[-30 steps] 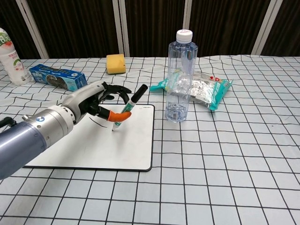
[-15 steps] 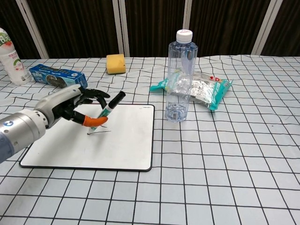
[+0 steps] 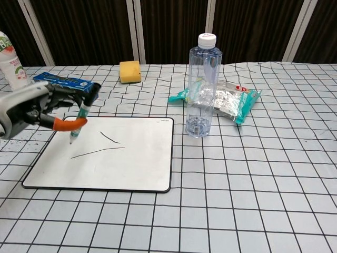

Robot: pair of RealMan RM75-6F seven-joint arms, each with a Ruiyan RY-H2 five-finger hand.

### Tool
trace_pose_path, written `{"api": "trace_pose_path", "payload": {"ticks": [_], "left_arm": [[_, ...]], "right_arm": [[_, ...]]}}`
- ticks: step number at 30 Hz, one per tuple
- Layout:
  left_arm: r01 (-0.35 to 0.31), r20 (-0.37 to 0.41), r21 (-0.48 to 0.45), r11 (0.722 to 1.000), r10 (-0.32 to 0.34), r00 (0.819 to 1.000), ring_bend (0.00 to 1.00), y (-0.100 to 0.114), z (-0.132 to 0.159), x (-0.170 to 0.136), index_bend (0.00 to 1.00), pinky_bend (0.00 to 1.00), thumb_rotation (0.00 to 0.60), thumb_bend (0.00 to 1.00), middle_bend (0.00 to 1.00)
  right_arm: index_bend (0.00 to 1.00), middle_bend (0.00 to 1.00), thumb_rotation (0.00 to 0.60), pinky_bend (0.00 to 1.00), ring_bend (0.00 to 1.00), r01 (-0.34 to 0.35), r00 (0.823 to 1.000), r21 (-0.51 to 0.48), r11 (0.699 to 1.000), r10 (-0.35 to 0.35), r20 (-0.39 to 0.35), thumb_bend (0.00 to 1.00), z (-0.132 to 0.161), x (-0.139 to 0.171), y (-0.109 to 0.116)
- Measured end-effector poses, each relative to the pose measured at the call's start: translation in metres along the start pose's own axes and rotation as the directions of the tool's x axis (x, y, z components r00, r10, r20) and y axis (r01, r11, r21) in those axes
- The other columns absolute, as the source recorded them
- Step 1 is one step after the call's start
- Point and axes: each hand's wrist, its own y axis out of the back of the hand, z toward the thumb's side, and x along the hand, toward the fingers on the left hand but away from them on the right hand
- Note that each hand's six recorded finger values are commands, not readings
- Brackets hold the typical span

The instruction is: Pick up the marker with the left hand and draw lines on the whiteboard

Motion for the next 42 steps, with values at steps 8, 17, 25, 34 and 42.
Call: {"api": "trace_pose_path", "payload": {"ticks": [8, 17, 25, 34, 42], "left_arm": [[-0.128, 0.137, 0.083, 0.988, 0.115, 0.984, 0.00, 0.058, 0.029, -0.001, 0.68, 0.03, 0.600, 0.54, 0.14], [-0.105, 0.078, 0.464, 0.880, 0.078, 0.994, 0.00, 0.081, 0.005, 0.010, 0.67, 0.03, 0.600, 0.53, 0.13], [-0.007, -0.043, 0.725, 0.689, 0.056, 0.998, 0.00, 0.081, -0.037, 0.016, 0.65, 0.03, 0.600, 0.49, 0.13], [0.084, -0.171, 0.768, 0.635, 0.076, 0.982, 0.00, 0.065, -0.075, 0.028, 0.57, 0.00, 0.600, 0.33, 0.04], [0.102, -0.209, 0.747, 0.657, 0.086, 0.974, 0.00, 0.067, -0.080, 0.022, 0.33, 0.00, 0.600, 0.15, 0.00]], "right_arm": [[0.00, 0.00, 0.600, 0.00, 0.00, -0.001, 1.000, -0.001, 1.000, 0.001, 0.003, 0.35, -0.001, 0.000, -0.001], [0.00, 0.00, 0.600, 0.00, 0.00, -0.010, 1.000, -0.001, 1.000, 0.010, 0.011, 0.35, -0.001, 0.000, -0.002], [0.00, 0.00, 0.600, 0.00, 0.00, -0.010, 1.000, 0.000, 1.000, 0.010, 0.011, 0.35, -0.001, 0.000, -0.002], [0.00, 0.00, 0.600, 0.00, 0.00, -0.010, 1.000, -0.001, 1.000, 0.010, 0.014, 0.35, -0.001, 0.000, -0.002], [0.00, 0.00, 0.600, 0.00, 0.00, -0.012, 1.000, -0.004, 1.000, 0.012, 0.009, 0.35, 0.000, 0.001, -0.002]]}}
